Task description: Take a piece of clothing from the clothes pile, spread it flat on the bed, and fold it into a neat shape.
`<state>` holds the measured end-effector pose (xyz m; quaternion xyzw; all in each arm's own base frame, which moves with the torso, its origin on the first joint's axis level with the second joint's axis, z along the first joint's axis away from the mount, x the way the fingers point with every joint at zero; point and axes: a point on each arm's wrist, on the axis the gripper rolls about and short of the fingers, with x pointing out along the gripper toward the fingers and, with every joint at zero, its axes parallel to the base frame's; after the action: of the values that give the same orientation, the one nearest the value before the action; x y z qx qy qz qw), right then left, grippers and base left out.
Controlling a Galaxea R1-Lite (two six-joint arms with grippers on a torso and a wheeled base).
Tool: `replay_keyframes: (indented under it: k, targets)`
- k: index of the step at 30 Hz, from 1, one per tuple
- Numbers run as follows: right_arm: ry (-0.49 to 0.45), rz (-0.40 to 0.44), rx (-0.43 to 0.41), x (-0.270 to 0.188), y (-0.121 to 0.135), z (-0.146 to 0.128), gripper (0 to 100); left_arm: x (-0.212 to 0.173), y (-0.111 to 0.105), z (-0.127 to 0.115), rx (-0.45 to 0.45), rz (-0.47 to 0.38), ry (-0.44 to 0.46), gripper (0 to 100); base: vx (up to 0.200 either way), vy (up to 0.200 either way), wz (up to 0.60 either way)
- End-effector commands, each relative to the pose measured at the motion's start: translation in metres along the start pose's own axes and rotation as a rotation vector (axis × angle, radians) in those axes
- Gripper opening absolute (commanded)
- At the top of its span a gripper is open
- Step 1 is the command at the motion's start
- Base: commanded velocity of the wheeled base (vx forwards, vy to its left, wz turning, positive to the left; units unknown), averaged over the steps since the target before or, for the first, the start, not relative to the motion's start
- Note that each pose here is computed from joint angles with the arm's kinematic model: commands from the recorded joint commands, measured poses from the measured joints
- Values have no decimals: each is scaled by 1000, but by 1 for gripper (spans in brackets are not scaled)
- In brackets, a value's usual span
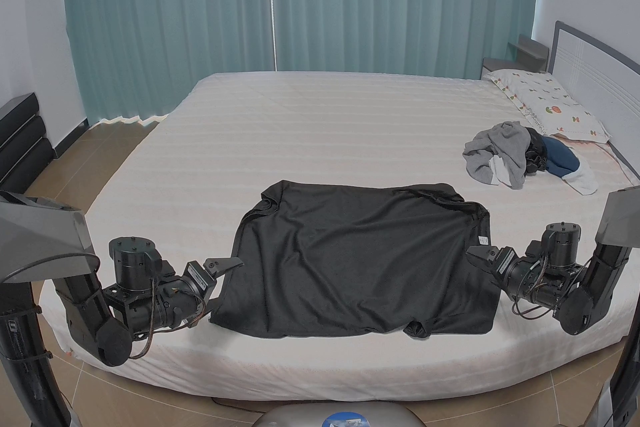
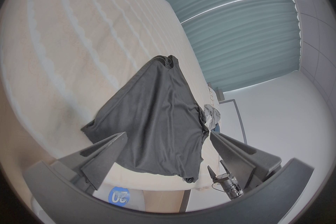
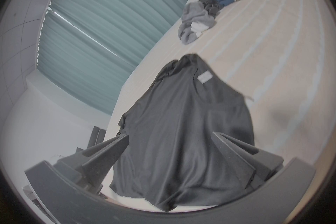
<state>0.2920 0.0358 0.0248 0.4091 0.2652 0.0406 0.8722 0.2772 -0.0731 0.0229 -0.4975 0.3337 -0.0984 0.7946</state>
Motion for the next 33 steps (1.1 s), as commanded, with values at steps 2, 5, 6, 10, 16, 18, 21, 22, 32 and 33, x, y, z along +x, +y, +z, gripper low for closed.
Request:
replay_keyframes:
  k: [2, 5, 6, 10, 16, 18, 21, 22, 32, 33]
  targets:
    - [21, 3, 25, -3, 1, -6, 100, -2, 2, -4, -7, 7, 12, 100, 0, 0, 0]
    - [26, -6, 30, -1, -1, -7, 100, -1, 1, -6, -8, 7, 19, 100, 0, -200, 0]
    - [23, -15, 27, 0, -3, -8, 100, -1, 0, -9, -18, 8, 27, 100, 0, -200, 0]
    - [7, -13, 23, -4, -2, -5, 100, -5, 2, -13, -21, 15, 38, 100, 0, -200, 0]
    - [6, -9, 16, -10, 0, -6, 100, -5, 2, -13, -22, 13, 35, 100, 0, -200, 0]
    - [7, -11, 11, -10, 0, -6, 100, -7, 2, -14, -22, 14, 34, 100, 0, -200, 0]
    - [19, -16, -4, -12, -1, -9, 100, -11, 5, -16, -19, 24, 36, 100, 0, -133, 0]
    - [24, -18, -10, -13, -1, -11, 100, -12, 4, -16, -18, 21, 32, 100, 0, 0, 0]
    - [59, -30, -61, -16, -1, -20, 100, -15, 5, -15, -7, 33, -35, 100, -120, 0, 0]
    - [67, -31, -70, -17, -2, -22, 100, -16, 6, -15, 3, 44, -43, 100, -200, 0, 0]
